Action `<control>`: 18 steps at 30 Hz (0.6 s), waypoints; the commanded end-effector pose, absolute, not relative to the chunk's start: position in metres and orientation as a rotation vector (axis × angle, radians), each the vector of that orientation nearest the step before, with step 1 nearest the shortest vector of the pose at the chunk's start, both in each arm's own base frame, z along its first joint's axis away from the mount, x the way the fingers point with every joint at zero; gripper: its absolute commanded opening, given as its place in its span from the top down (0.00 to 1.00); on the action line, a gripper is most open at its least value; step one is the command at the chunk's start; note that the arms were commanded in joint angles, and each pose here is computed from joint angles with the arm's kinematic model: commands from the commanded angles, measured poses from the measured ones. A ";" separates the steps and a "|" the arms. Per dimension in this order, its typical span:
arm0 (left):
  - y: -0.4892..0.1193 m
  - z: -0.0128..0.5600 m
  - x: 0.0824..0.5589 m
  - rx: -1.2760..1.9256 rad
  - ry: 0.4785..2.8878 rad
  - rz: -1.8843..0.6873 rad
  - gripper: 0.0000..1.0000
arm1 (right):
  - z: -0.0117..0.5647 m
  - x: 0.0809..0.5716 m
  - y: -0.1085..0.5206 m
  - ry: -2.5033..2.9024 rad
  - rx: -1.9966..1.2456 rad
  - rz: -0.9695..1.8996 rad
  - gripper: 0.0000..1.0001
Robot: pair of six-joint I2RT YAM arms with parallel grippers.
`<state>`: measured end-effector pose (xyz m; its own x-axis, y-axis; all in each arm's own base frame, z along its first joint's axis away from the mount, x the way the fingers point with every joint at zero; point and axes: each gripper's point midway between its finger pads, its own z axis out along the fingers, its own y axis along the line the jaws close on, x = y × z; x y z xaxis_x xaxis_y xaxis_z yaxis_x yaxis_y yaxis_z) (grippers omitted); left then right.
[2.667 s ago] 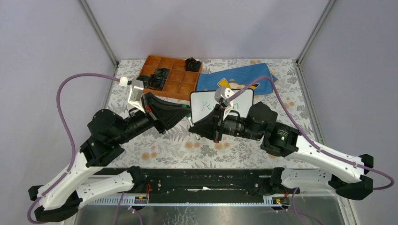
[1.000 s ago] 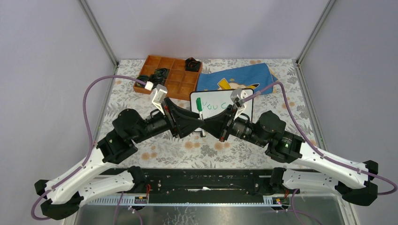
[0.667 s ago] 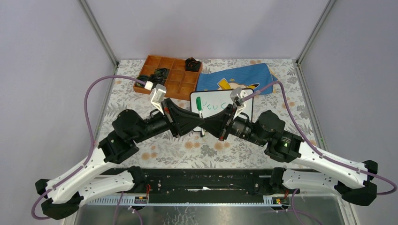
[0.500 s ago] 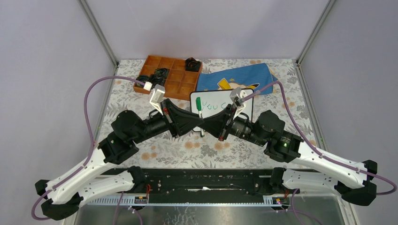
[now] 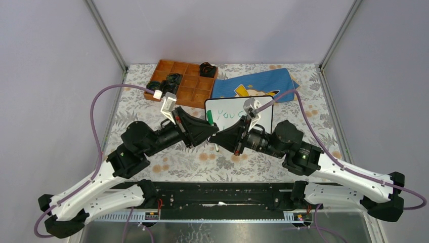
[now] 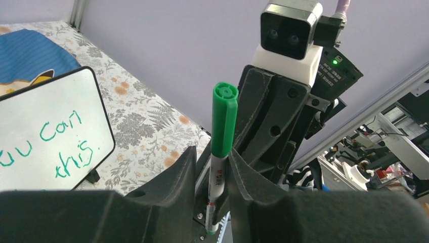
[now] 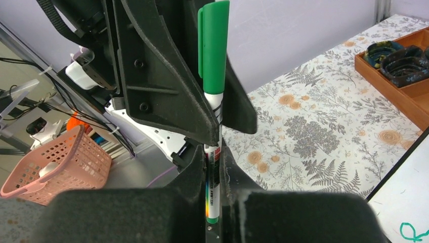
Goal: Write a sentence on the whiteboard
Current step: Place the whiteboard marker at the center of the board.
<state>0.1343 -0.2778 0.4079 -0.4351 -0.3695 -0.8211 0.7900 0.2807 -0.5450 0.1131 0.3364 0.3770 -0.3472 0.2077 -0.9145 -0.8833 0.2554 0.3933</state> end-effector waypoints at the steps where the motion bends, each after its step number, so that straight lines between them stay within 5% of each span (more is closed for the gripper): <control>1: -0.270 0.421 0.138 0.358 1.428 -1.382 0.69 | 0.396 0.102 0.334 1.397 -0.675 1.384 1.00; 11: -0.288 0.412 0.122 0.493 1.448 -1.462 0.67 | 0.409 0.104 0.334 1.348 -0.634 1.402 1.00; 14: -0.289 0.411 0.120 0.504 1.443 -1.473 0.76 | 0.410 0.106 0.334 1.341 -0.625 1.397 1.00; 18: -0.288 0.412 0.121 0.505 1.440 -1.463 1.00 | 0.408 0.108 0.334 1.357 -0.617 1.385 1.00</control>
